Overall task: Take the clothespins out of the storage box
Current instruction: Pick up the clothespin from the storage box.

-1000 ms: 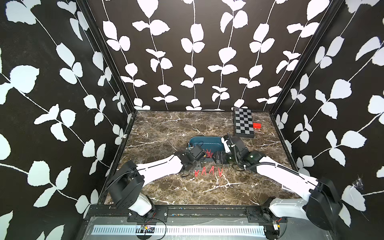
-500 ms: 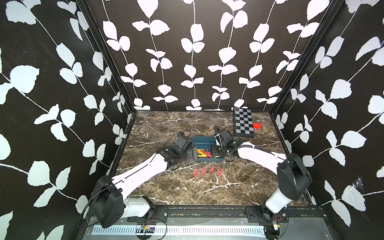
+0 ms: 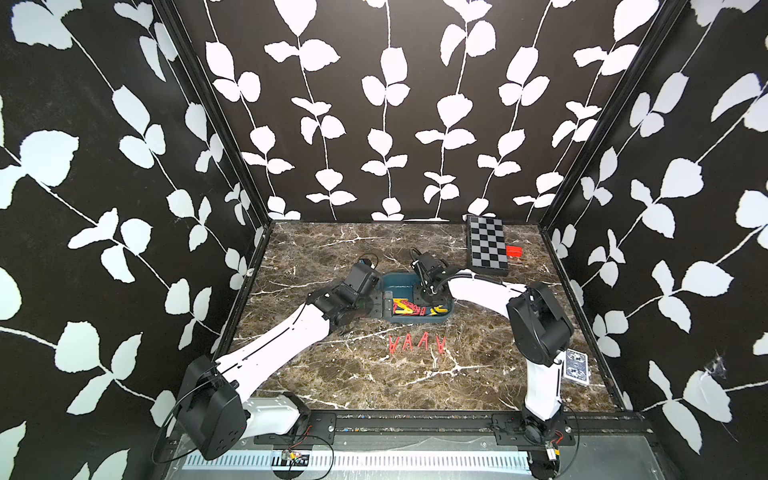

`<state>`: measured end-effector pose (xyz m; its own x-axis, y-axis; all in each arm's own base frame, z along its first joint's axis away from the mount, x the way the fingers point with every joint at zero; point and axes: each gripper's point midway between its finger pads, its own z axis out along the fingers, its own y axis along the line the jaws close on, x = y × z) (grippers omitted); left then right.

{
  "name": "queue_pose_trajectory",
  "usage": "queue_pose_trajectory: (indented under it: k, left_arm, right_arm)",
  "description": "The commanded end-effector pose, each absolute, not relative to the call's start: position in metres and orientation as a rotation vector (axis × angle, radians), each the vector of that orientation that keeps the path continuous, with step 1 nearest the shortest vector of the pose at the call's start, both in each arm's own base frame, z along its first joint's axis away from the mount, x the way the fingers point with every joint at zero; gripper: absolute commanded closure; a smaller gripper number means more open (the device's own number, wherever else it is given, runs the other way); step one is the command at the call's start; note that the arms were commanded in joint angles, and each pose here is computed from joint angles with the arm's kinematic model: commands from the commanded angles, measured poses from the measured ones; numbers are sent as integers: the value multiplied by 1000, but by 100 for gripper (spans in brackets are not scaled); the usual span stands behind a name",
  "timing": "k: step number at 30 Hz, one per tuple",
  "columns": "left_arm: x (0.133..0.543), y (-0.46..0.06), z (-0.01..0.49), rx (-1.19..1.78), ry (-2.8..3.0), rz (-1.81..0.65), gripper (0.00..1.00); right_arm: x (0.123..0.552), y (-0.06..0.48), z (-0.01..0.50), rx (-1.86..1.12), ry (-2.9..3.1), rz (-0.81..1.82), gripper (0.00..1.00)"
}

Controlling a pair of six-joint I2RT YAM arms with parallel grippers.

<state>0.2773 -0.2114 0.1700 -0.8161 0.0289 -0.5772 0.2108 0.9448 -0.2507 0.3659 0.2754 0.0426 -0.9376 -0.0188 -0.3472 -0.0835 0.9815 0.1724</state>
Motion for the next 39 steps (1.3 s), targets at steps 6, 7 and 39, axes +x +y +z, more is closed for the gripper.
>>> queue_pose_trajectory:
  k: [6, 7, 39]
  left_arm:
    - [279, -202, 180, 200, 2495, -402, 1]
    - [279, -202, 180, 203, 2495, -403, 1]
    - [259, -234, 178, 229, 2517, -710, 1]
  right_arm:
    - [371, 275, 28, -9, 2822, 227, 73]
    - [370, 276, 26, -6, 2825, 229, 74]
    - [332, 228, 114, 81, 2660, 270, 96]
